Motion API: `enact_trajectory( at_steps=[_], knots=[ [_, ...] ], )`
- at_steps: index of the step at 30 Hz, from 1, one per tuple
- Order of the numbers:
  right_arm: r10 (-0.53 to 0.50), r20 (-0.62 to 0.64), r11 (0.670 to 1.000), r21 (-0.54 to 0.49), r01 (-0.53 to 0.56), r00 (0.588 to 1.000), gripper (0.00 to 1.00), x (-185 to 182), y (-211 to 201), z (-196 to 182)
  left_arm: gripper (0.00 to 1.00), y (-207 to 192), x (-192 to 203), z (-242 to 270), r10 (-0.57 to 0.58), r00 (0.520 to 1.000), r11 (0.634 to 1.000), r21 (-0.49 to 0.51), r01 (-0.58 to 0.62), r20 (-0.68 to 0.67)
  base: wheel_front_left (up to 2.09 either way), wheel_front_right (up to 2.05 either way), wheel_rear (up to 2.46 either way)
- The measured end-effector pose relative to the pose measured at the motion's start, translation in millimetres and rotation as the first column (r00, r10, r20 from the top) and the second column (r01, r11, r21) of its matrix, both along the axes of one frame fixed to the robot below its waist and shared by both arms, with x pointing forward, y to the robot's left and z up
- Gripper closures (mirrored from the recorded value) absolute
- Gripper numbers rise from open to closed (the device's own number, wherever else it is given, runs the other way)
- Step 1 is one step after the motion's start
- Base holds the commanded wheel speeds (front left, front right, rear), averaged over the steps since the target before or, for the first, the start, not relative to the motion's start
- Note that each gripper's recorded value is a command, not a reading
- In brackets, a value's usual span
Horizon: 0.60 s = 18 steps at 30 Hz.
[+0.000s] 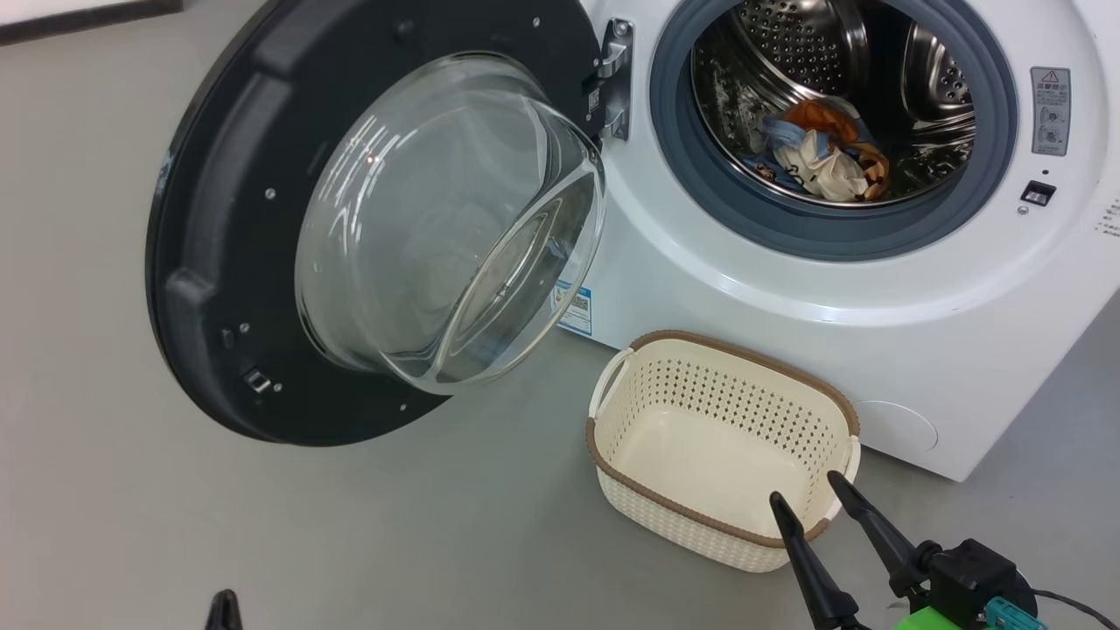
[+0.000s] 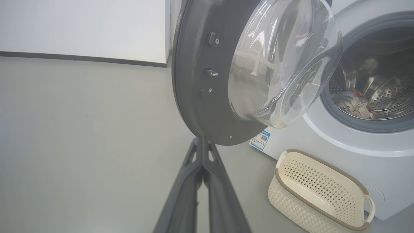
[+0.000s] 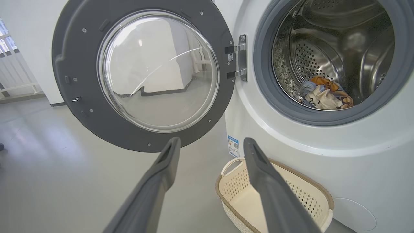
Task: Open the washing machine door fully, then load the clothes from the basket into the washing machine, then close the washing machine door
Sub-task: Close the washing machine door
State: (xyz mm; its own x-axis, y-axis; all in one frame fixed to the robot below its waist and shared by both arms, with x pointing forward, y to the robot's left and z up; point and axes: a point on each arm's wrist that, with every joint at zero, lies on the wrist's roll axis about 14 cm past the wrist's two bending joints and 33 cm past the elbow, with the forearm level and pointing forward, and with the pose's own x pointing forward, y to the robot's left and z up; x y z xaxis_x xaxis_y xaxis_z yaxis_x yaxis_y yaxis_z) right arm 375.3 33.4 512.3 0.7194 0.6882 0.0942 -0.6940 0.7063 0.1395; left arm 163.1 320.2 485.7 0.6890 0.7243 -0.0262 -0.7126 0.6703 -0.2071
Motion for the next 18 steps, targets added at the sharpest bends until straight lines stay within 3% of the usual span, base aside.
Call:
enact_trajectory(
  at_steps=[4, 10, 13, 16, 18],
  knots=[
    [-0.004, -0.001, 1.000, 0.000, 0.004, 1.000, 0.00, 1, -1, 0, 1.00, 10, -7, 0, 0.043, 0.999, 0.999, -0.030, -0.042, 0.023, 0.00, 0.00, 0.00],
    [-0.005, -0.005, 1.000, 0.007, 0.005, 1.000, 0.00, 1, 0, 0, 1.00, 48, -36, 9, 0.216, 0.959, 0.963, -0.200, -0.179, 0.184, 0.00, 0.00, 0.00],
    [-0.009, -0.006, 1.000, 0.012, 0.009, 1.000, 0.00, 1, 0, 0, 1.00, 70, -46, 24, 0.298, 0.904, 0.937, -0.276, -0.216, 0.307, 0.00, 0.00, 0.00],
    [-0.013, -0.018, 1.000, 0.008, 0.014, 1.000, 0.00, 0, -2, -4, 1.00, 92, -51, 38, 0.395, 0.796, 0.890, -0.406, -0.208, 0.459, 0.00, 0.00, 0.00],
    [-0.020, -0.030, 1.000, 0.005, 0.020, 0.999, 0.00, -1, -4, -8, 1.00, 107, -58, 52, 0.425, 0.747, 0.886, -0.402, -0.229, 0.511, 0.00, 0.00, 0.00]
  ],
)
